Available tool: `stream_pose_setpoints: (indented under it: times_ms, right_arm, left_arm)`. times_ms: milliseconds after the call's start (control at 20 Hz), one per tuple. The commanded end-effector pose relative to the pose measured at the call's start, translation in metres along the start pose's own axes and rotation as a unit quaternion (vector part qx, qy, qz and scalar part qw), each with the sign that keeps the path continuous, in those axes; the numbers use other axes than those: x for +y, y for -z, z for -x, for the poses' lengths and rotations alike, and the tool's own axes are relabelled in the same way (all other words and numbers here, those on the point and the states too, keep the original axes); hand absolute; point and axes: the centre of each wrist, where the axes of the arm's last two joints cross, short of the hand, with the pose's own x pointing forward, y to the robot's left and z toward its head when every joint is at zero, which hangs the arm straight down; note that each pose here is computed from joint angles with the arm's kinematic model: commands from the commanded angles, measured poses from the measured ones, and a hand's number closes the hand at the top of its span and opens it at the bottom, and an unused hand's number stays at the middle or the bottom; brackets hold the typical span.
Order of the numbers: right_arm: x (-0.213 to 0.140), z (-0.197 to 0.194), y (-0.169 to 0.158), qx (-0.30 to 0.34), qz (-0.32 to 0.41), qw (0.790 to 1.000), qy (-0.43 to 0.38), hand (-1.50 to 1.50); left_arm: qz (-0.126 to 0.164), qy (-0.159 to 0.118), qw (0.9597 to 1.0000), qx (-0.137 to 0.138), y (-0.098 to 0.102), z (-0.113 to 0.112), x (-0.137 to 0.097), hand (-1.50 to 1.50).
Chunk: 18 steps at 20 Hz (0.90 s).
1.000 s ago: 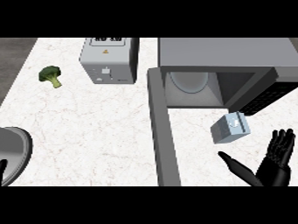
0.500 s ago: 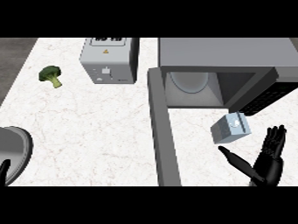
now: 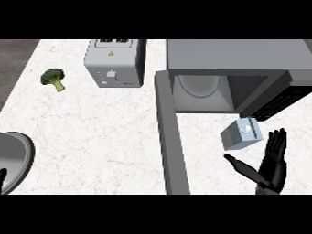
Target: Pick up the milk, place it into the microwave and close the microwave
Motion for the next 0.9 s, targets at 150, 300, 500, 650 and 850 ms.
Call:
stream_pose_setpoints:
  times_ms: [150, 300, 500, 650, 850]
  right_arm:
    - [0.001, 0.019, 0.001, -0.011, -0.002, 1.0, 0.025, -1.5]
    - [0.002, 0.02, 0.004, -0.032, 0.007, 0.999, 0.025, -1.5]
    - [0.015, 0.014, 0.013, -0.052, 0.005, 0.996, 0.066, -1.5]
    - [0.004, 0.013, 0.011, -0.051, 0.005, 0.993, 0.106, 1.5]
    - [0.012, 0.012, 0.022, -0.068, -0.009, 0.986, 0.151, 1.5]
  left_arm:
    - [0.001, -0.005, 1.0, -0.001, -0.002, 0.0, 0.007, -1.5]
    - [0.008, -0.006, 0.9999, -0.001, 0.001, -0.007, 0.009, -1.5]
    - [0.006, -0.011, 0.9999, 0.006, -0.01, 0.009, 0.001, -1.5]
    - [-0.005, 0.001, 1.0, -0.004, -0.009, 0.004, 0.007, -1.5]
    - [-0.001, -0.009, 1.0, 0.002, -0.007, 0.011, 0.009, -1.5]
